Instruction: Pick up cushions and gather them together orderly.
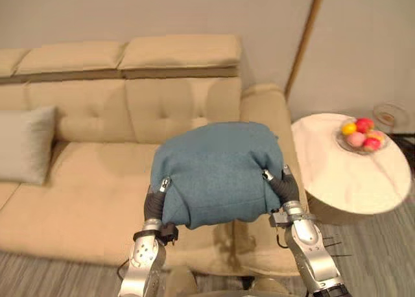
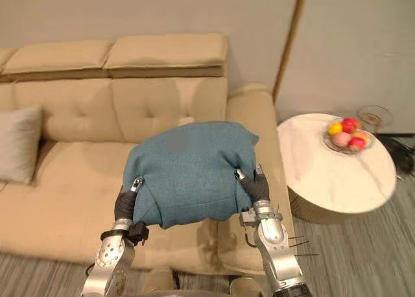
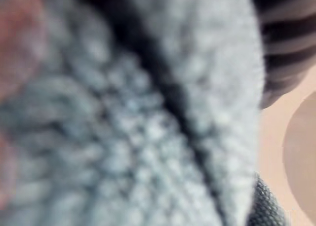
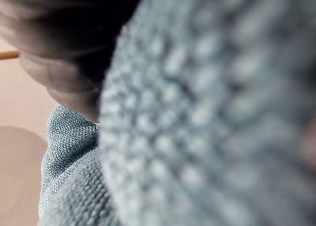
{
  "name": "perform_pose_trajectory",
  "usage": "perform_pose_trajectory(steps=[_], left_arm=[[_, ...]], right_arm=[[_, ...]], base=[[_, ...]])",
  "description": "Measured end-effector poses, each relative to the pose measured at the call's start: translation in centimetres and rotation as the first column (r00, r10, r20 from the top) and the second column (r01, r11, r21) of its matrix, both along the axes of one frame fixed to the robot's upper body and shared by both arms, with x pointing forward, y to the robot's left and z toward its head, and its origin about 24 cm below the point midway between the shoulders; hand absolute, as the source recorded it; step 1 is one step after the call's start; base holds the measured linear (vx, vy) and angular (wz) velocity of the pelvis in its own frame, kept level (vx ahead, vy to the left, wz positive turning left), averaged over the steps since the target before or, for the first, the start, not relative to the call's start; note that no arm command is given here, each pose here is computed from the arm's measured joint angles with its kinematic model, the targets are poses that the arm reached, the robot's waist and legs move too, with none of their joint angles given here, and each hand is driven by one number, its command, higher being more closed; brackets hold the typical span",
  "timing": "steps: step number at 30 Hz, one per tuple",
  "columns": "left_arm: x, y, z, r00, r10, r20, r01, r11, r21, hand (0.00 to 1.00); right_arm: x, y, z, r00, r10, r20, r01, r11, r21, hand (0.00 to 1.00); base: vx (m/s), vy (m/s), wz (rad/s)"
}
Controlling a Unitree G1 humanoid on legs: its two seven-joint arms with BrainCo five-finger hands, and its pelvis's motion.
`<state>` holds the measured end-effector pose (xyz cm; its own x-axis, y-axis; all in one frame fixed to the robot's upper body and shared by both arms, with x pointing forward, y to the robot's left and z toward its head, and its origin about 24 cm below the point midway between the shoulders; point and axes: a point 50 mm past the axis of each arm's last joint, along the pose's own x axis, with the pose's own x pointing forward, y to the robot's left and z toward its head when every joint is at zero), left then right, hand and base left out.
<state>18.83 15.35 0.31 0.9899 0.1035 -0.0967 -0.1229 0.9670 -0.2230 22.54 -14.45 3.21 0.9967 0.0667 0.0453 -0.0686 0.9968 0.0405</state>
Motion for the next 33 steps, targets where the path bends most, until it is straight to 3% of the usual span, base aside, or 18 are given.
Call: perform_pose_trajectory(steps=[5, 14, 19, 22, 23, 26, 29, 33], left_arm=[[-0.4, 0.8, -0.4, 1.0, 0.002, -0.027, -0.001, 1.0, 0.031, 1.0], [-0.5, 2.2, 0.7, 0.998, 0.059, 0.018, -0.061, 0.996, 0.066, 1.0], [2.6, 2.9, 3.3, 0.982, 0.124, 0.142, -0.139, 0.986, 0.095, 1.0], [6.7, 4.3, 7.5, 0.929, 0.2, 0.31, -0.24, 0.966, 0.096, 1.0], [9.6, 4.5, 10.8, 0.887, 0.21, 0.41, -0.273, 0.957, 0.1, 1.0], [13.8, 4.2, 18.3, 0.787, 0.177, 0.59, -0.303, 0.945, 0.12, 1.0], [15.9, 3.3, 25.9, 0.667, 0.143, 0.731, -0.341, 0.931, 0.128, 1.0], [16.6, 2.4, 34.1, 0.535, 0.148, 0.832, -0.377, 0.923, 0.078, 1.0]], right_arm=[[-0.4, 0.9, -1.5, 0.998, 0.013, -0.068, -0.011, 1.0, 0.026, 1.0], [1.4, 2.3, -0.6, 0.997, 0.07, -0.022, -0.071, 0.997, -0.025, 1.0], [4.5, 3.8, 1.7, 0.996, 0.051, 0.067, -0.048, 0.998, -0.045, 1.0], [8.3, 6.1, 6.7, 0.973, 0.038, 0.227, -0.033, 0.999, -0.027, 1.0], [10.3, 6.6, 10.1, 0.947, -0.001, 0.322, 0.011, 0.999, -0.03, 1.0], [12.5, 6.1, 16.9, 0.87, -0.108, 0.48, 0.105, 0.994, 0.033, 1.0], [12.8, 5.5, 23.2, 0.758, -0.23, 0.611, 0.183, 0.973, 0.138, 1.0], [13.2, 5.3, 29.2, 0.655, -0.352, 0.668, 0.248, 0.936, 0.25, 1.0]], base=[[0.05, 0.289, -0.97], [0.01, 0.055, -0.11], [-0.09, -0.013, 0.25], [-0.25, 0.001, 0.18], [-0.23, -0.024, 0.21], [-0.19, -0.028, 0.32], [-0.16, -0.041, 0.29], [-0.08, -0.001, 0.08]])
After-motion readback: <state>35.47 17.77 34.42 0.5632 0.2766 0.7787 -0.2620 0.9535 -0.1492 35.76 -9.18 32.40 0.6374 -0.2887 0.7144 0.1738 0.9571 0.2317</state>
